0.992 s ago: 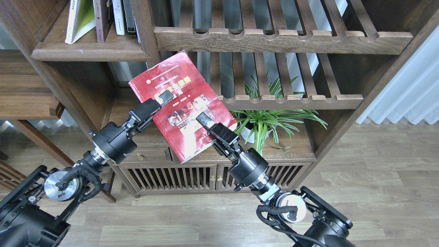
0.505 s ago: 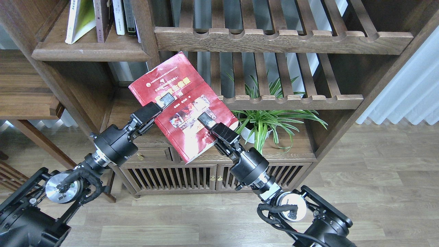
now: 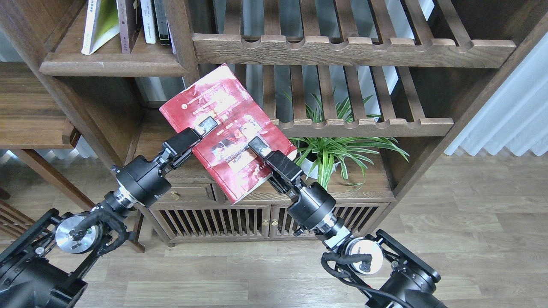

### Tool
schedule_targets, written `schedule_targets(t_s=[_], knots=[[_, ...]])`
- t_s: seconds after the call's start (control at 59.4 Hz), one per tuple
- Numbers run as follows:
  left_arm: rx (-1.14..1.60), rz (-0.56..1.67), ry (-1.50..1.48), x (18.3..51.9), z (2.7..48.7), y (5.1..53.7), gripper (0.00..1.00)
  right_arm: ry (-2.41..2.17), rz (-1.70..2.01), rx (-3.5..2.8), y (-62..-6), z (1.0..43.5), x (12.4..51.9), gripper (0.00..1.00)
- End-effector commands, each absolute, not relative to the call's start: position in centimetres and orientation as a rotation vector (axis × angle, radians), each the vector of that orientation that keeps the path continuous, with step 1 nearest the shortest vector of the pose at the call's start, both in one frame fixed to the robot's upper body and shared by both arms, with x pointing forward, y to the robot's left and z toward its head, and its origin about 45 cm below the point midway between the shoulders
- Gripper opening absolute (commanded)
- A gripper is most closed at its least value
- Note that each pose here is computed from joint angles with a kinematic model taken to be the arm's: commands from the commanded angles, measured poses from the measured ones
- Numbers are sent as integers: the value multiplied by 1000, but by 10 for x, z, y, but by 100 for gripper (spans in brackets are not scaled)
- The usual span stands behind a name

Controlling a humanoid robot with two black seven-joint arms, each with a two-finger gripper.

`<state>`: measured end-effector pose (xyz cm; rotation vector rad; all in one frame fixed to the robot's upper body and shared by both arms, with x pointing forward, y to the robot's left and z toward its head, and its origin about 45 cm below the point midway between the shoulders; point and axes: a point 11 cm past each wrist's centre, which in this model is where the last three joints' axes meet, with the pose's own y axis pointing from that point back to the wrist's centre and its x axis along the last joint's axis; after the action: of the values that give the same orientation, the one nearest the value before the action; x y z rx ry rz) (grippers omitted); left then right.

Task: Organize books on shelf
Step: 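Carry the red book with the left gripper up to the upper shelf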

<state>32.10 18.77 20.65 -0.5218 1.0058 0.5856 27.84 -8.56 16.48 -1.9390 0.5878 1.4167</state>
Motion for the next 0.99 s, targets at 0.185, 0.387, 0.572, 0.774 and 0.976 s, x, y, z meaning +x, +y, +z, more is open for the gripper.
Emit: schedule_targets(t_s=[0.185, 0.387, 0.572, 0.774, 0.976], knots=[[-493, 616, 962, 327, 215, 209, 5, 615, 1389, -1916, -95, 167, 286, 72], [-524, 635, 921, 337, 229, 223, 4, 642, 1358, -1893, -105, 170, 293, 73], [-587, 657, 852, 351, 253, 240, 4, 671, 1316, -1860, -118, 174, 302, 73], [-625, 604, 749, 372, 298, 234, 3, 671, 1314, -1861, -118, 175, 302, 73], [-652, 554, 658, 385, 340, 228, 3, 672, 1315, -1860, -118, 175, 302, 73]])
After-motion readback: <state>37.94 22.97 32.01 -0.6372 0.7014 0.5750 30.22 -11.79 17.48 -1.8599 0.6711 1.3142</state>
